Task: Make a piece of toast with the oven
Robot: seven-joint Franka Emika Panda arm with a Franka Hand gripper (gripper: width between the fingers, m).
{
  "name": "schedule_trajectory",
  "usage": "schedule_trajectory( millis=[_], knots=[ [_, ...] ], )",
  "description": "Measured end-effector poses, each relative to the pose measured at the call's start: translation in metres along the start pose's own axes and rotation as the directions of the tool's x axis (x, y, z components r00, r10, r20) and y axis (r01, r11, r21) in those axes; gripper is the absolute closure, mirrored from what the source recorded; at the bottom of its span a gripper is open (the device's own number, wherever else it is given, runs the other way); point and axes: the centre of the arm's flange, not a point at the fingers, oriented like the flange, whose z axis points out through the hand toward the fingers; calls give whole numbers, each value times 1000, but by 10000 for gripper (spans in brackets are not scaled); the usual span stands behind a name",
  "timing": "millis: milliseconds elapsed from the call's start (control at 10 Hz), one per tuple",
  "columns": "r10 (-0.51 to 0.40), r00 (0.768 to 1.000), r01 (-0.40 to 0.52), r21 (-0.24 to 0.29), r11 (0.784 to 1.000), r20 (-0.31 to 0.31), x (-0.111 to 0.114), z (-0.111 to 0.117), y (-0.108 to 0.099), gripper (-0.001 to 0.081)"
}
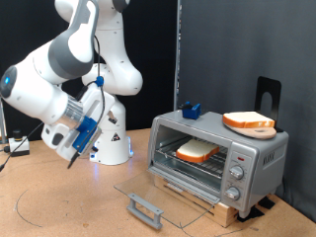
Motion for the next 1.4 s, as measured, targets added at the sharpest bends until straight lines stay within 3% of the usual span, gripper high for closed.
schedule_trajectory(
  millis=[200, 400, 500, 700, 800, 1000, 1200, 1400],
  knots=[
    [31, 997, -28, -45, 999, 71, 16, 29, 12, -2],
    [32, 999, -29, -96, 995, 35, 29, 54, 15, -2],
    [31, 999, -27, -86, 996, 44, 28, 54, 15, -2],
    [-178, 981, 178, 1, 984, 72, 23, 50, 18, -2],
    [-220, 974, 219, 28, 975, 60, 23, 47, 22, -2],
    [-223, 975, 223, 30, 974, 11, 32, 47, 30, -2],
    [-167, 985, 167, 4, 986, -33, 47, 56, 41, -2],
    [-122, 992, 122, -17, 992, -22, 63, 71, 52, -2]
  ],
)
